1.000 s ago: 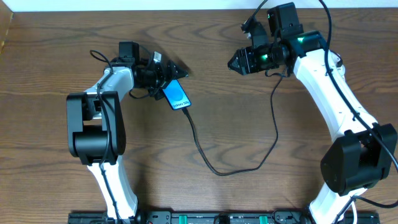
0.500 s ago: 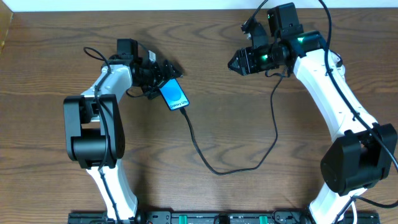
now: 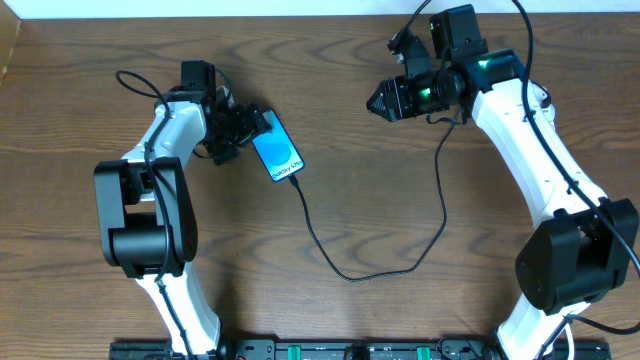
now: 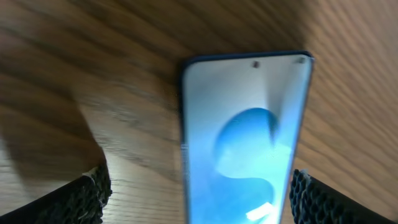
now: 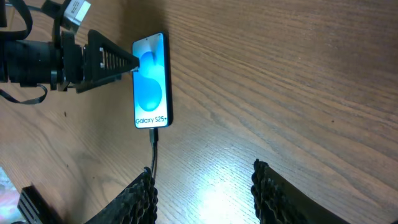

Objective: Plug charger to phone and switch on socket
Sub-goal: 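Release the phone and lift the left gripper above it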

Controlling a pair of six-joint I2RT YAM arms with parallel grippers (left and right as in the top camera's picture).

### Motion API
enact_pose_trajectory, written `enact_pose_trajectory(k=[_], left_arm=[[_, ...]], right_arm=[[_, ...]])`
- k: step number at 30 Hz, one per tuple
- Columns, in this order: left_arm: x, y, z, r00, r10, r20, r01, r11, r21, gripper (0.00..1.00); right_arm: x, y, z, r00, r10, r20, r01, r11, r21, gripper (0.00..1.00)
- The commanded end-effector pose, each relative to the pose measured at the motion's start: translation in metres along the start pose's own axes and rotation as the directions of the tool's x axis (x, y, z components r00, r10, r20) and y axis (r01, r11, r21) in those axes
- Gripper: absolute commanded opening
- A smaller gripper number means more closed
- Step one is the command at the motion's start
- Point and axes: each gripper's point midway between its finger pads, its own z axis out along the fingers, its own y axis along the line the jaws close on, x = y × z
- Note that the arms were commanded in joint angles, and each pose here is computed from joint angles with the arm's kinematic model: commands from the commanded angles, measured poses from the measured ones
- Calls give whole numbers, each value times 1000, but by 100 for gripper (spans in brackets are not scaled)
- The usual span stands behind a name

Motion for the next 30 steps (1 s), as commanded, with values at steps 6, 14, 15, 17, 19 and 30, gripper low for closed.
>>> enact_pose_trajectory(k=[6,14,15,17,19,30], left_arm=[[2,33,-3,999,24,24,-21,990,-138,95],[-3,33,-24,996,50,72,-37,984,-175,95],[-4,31,-28,995,55,79,-41,984,-172,95],[-6,26,-37,993,62,99,-45,986,-163,95],[-9,21,-47,990,70,125,-51,987,-152,95],[-14,-22,-146,931,129,342,-114,992,-62,95]], right_arm=[[-11,7,-13,998,-38,40,38,999,0,49],[-11,7,-13,999,-37,40,37,999,0,49],[-11,7,-13,999,-37,40,37,999,0,49],[-11,7,-13,999,-37,40,37,999,0,49],[-11,7,-14,999,-37,40,37,999,0,49],[-10,7,-14,999,-35,37,35,999,0,49]])
